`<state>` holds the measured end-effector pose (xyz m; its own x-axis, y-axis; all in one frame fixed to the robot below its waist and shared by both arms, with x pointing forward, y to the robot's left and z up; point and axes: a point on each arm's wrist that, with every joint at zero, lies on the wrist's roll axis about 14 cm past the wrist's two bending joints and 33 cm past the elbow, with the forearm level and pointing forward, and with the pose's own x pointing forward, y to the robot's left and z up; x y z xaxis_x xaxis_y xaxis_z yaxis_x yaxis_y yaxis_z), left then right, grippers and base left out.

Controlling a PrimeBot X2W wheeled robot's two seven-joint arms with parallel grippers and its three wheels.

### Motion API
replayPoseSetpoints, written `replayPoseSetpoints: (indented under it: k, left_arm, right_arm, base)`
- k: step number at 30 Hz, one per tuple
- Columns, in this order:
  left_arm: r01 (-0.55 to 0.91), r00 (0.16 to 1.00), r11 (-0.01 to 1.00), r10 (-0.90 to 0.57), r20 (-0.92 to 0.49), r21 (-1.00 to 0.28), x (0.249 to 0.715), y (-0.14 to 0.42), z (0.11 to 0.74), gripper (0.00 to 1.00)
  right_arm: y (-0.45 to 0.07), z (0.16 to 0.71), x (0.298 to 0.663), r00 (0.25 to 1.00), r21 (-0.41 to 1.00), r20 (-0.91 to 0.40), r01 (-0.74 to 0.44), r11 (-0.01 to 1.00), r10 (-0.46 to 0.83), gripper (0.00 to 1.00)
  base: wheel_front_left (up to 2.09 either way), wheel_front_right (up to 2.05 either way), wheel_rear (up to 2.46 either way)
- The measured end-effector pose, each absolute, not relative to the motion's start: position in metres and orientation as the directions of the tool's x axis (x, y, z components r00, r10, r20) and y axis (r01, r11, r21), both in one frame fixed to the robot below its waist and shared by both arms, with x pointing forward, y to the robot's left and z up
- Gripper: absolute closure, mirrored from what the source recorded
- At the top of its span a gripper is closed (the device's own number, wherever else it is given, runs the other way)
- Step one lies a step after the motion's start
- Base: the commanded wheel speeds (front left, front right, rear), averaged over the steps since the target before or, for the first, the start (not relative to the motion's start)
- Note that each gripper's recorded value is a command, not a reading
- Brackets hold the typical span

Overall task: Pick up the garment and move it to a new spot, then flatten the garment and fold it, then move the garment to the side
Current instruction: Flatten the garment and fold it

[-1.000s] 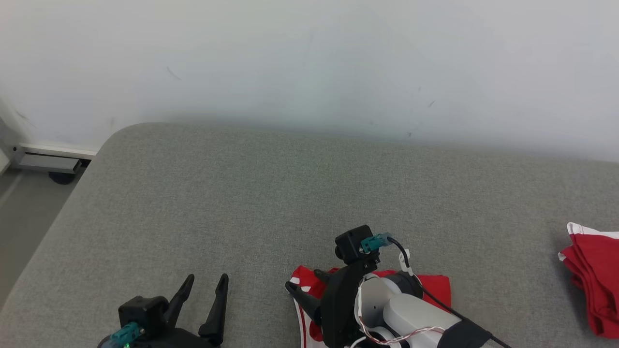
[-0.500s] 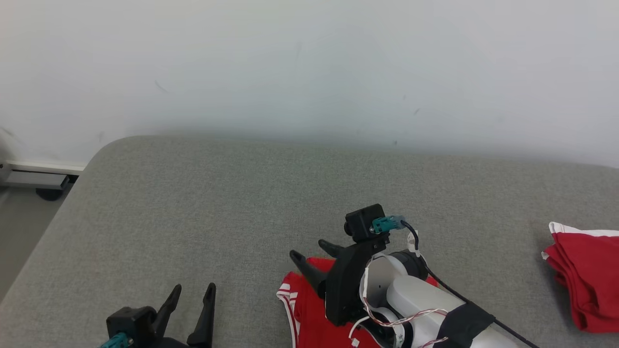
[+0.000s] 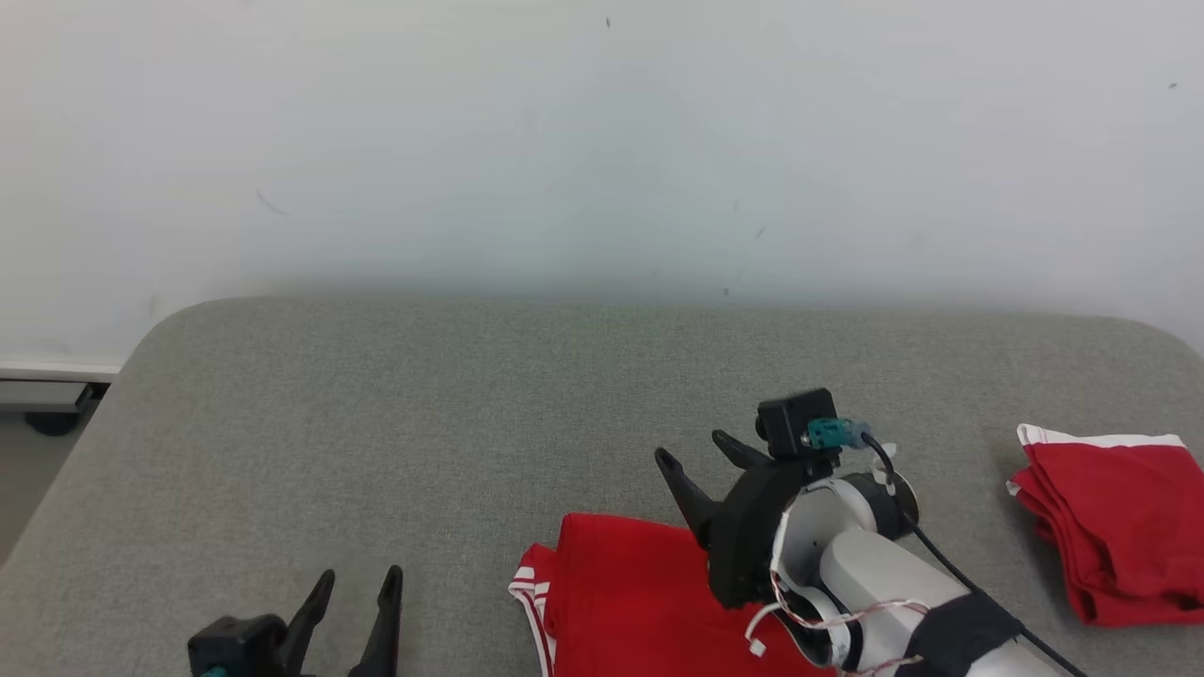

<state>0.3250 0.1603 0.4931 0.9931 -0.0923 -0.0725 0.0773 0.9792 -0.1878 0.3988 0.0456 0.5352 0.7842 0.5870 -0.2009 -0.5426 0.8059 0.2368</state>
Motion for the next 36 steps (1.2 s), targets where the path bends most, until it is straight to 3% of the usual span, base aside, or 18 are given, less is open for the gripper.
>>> replayPoseSetpoints:
  k: [5,12,19,28,36]
  left_arm:
    - [0.068,0.993,0.982,-0.083,-0.08,-0.176,0.323,0.166,0.491,0.0]
    - [0.1,0.991,0.979,-0.115,-0.074,-0.179,0.326,0.154,0.493,0.0]
    - [0.136,0.985,0.973,-0.153,-0.081,-0.184,0.333,0.141,0.492,0.0]
    - [0.145,0.98,0.971,-0.167,-0.108,-0.188,0.336,0.136,0.487,0.0]
    - [0.139,0.981,0.973,-0.161,-0.108,-0.185,0.343,0.139,0.49,0.0]
  right_arm:
    - [0.006,0.504,0.393,0.818,0.224,-0.265,-0.463,0.858,0.511,0.0]
    - [-0.037,0.462,0.371,0.809,0.217,-0.396,-0.377,0.9,0.434,0.0]
    - [-0.062,0.435,0.353,0.755,0.236,-0.521,-0.32,0.917,0.398,0.0]
    - [-0.084,0.424,0.355,0.714,0.256,-0.607,-0.24,0.936,0.349,0.0]
    - [-0.072,0.413,0.353,0.651,0.294,-0.666,-0.22,0.93,0.365,0.0]
  base:
    - [0.0,0.0,0.0]
    - [0.0,0.0,0.0]
    - [0.0,0.0,0.0]
    - [0.0,0.0,0.0]
    - [0.0,0.0,0.0]
